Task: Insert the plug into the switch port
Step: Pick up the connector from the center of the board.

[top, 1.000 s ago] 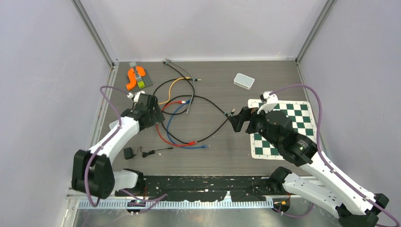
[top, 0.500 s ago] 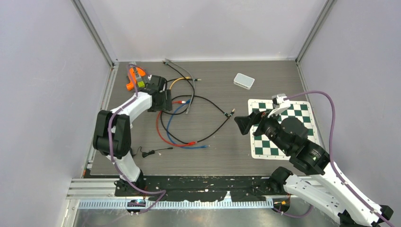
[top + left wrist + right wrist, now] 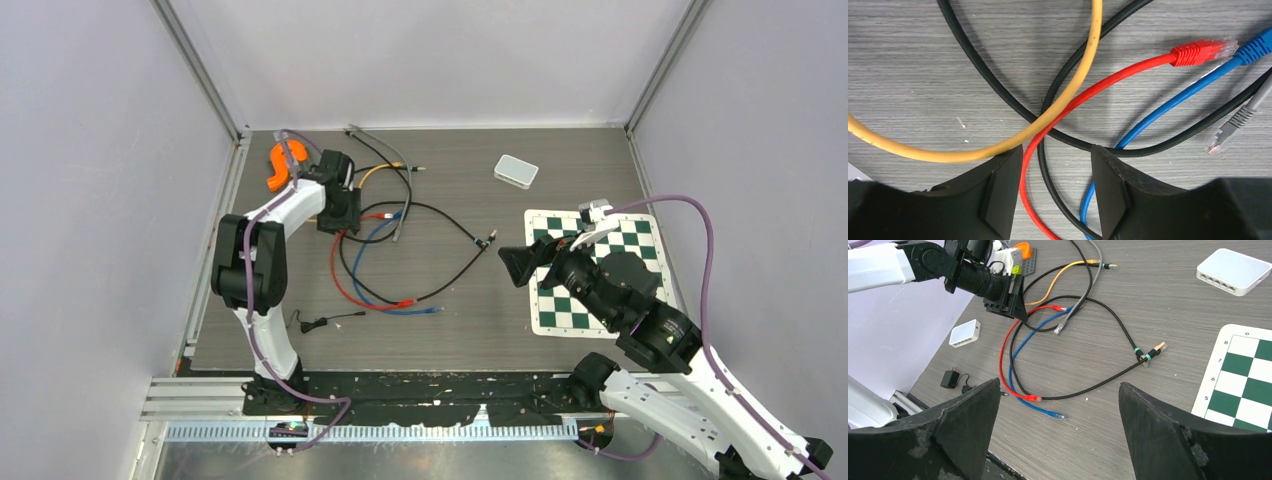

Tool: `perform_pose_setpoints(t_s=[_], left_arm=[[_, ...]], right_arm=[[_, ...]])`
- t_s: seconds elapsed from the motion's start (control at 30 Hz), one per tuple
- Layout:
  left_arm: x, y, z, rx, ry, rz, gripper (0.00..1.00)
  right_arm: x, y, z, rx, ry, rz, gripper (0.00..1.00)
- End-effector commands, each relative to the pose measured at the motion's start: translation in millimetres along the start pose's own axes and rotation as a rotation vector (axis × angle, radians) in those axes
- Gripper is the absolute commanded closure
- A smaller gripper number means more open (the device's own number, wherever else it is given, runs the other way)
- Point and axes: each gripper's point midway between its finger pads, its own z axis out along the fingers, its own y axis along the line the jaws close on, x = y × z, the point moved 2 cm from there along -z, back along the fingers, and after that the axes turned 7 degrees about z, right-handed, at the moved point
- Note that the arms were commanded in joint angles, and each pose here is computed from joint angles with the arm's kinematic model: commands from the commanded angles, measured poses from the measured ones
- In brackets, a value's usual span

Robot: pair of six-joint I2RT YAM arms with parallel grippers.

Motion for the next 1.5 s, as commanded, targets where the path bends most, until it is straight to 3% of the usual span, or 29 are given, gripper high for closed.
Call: perform_pose_setpoints(t_s=[0.0,0.37,0.5,0.9,1.2,1.33,1.47], left_arm=[[-3.9,7.1,-7.5,0.031,0.023,-0.036,0.46],[26.6,2.7,-14.2,0.092,0.068,-0.097,0.45],[35.2,0.5,-16.0,0.111,0.088,-0.097,0.49],[31.6,-4.9,-31.6,0.164,0.032,-0.069,1.0],[39.7,-6.8,-35.4,0.174,0.008,-0.045,1.0],[35.0,0.5,-26.0,0.114,0.012,-0.039,0.75],[27.5,-1.7,-15.3,0.122,0.03,-0.025,0.65]], right_arm=[[-17.2,8.1,-4.4,-0.032,-0.063,-0.014,0.06],[-28.9,12.6,-14.0,-0.054,-0.103,-0.005,0.05],[-29.5,13.7,-15.4,-0.059,-0.102,-0.003,0.06],[-29.5,15.6,-21.9,-0.079,-0.108,0.035,0.07],[-26.1,16.6,-24.3,-0.095,-0.106,0.069,0.08],[-25.2,17.3,-26.2,-0.105,-0.106,0.076,0.08],[-26.7,17.6,-29.7,-0.109,-0.108,0.072,0.09]])
